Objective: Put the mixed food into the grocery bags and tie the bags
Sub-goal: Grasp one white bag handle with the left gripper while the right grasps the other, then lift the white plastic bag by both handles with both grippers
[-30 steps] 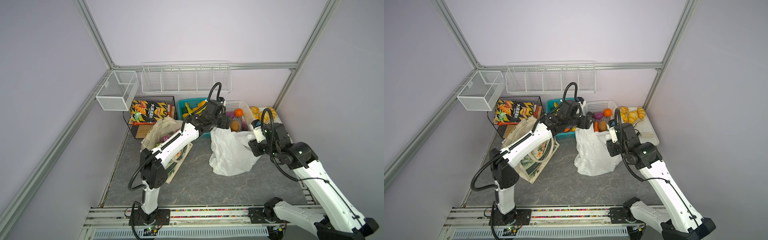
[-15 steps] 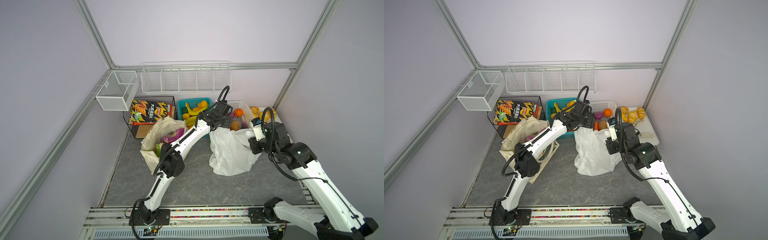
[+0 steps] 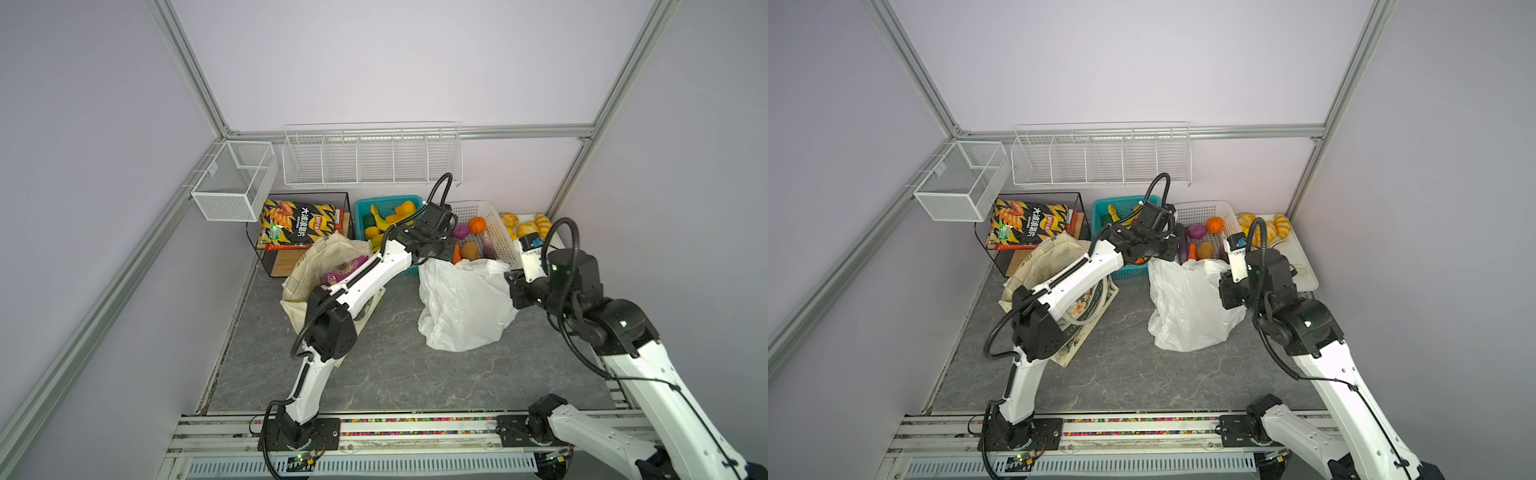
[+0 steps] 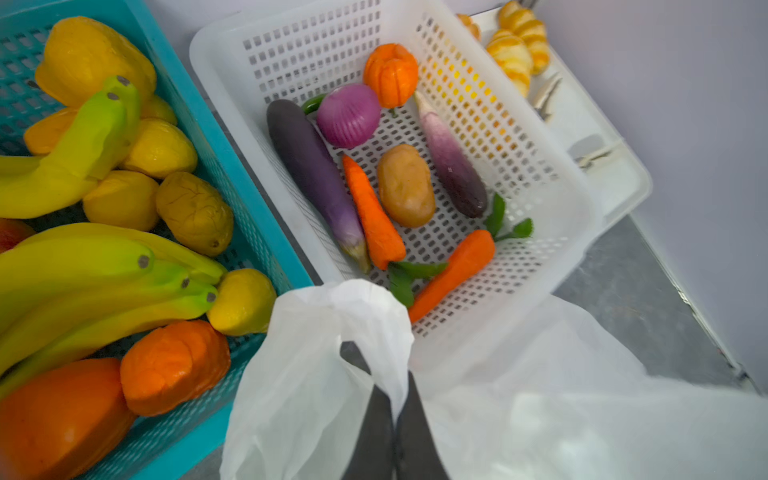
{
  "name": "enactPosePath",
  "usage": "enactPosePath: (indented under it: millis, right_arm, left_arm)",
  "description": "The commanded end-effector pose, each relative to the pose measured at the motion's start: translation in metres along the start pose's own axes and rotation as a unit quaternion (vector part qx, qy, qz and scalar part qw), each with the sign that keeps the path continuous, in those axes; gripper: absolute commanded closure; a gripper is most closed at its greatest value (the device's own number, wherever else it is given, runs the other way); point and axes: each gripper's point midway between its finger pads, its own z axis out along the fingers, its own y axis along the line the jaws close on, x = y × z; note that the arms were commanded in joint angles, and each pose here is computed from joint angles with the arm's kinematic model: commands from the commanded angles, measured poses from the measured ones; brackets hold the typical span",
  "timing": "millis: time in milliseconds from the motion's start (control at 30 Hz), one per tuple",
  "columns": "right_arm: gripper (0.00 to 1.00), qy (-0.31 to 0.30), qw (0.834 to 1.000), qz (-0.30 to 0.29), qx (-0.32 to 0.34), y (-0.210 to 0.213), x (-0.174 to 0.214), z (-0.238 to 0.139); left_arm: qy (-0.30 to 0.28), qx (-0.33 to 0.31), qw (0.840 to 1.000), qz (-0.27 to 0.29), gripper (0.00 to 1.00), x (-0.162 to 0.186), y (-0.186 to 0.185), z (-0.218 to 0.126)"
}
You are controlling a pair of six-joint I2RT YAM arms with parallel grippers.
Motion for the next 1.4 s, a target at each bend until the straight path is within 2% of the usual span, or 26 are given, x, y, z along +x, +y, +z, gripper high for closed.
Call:
enactPosePath:
  millis: [0,100,167,200,267,400,500,600,633,733,867,967,1033,1167,1300,1367]
  right_arm:
    - [0.84,-0.048,0.998,0.024,0.027,-0.014,-0.011,-0.019]
    - [0.85,-0.05,0.998,0.024,0.032,-0.016,-0.005,-0.021]
    - [0.84,-0.036,0.999,0.003,0.003,-0.005,0.0,-0.018]
    - [0.79,-0.028,0.999,-0.017,-0.031,0.007,0.002,-0.017]
    - [0.59,-0.012,0.997,-0.039,-0.065,0.019,0.005,-0.018]
    - [0.25,-0.009,0.999,-0.049,0.019,-0.01,0.002,-0.019]
    - [0.1,0.002,0.995,-0.057,0.082,-0.03,-0.005,-0.009]
    - [0.02,0.018,0.991,-0.062,0.115,-0.042,-0.013,0.007]
    - [0.0,0.026,0.992,-0.057,0.114,-0.044,-0.015,0.014]
    - [0.11,0.052,0.997,-0.044,0.048,-0.028,-0.023,0.037]
    - [0.12,0.076,0.995,-0.043,-0.044,0.004,-0.021,0.055]
    - [0.09,0.074,0.995,-0.043,-0.054,0.008,-0.02,0.063]
    - [0.0,0.075,0.995,-0.043,-0.058,0.01,-0.021,0.07]
    - [0.37,0.073,0.996,-0.028,-0.037,0.003,-0.023,0.073]
    - [0.81,0.052,0.999,-0.001,0.001,-0.012,-0.021,0.047]
    - [0.84,0.021,1.0,0.018,-0.001,-0.012,-0.022,0.027]
  left_arm:
    - [-0.119,0.126,0.985,0.02,1.0,-0.037,-0.043,-0.079]
    - [-0.173,0.17,0.97,0.008,1.0,-0.03,-0.038,-0.108]
    - [-0.187,0.184,0.965,-0.008,1.0,-0.026,-0.028,-0.115]
    - [-0.183,0.186,0.965,-0.017,1.0,-0.024,-0.022,-0.115]
    - [-0.166,0.184,0.969,-0.02,1.0,-0.016,-0.017,-0.11]
    - [-0.146,0.198,0.969,-0.018,1.0,-0.009,-0.022,-0.103]
    - [-0.138,0.196,0.971,-0.017,1.0,-0.004,-0.02,-0.101]
    - [-0.136,0.191,0.972,-0.012,1.0,-0.001,-0.019,-0.101]
    - [-0.136,0.19,0.972,-0.012,1.0,-0.001,-0.019,-0.102]
    - [-0.134,0.192,0.972,-0.01,1.0,-0.001,-0.019,-0.103]
    - [-0.133,0.188,0.973,-0.009,1.0,0.001,-0.018,-0.104]
    - [-0.133,0.187,0.973,-0.008,1.0,0.002,-0.017,-0.105]
    - [-0.132,0.185,0.974,-0.005,1.0,0.002,-0.017,-0.107]
    - [-0.133,0.17,0.976,-0.001,1.0,0.003,-0.013,-0.116]
    - [-0.151,0.154,0.976,0.006,1.0,0.006,-0.004,-0.152]
    - [-0.165,0.162,0.973,0.017,1.0,0.017,-0.004,-0.174]
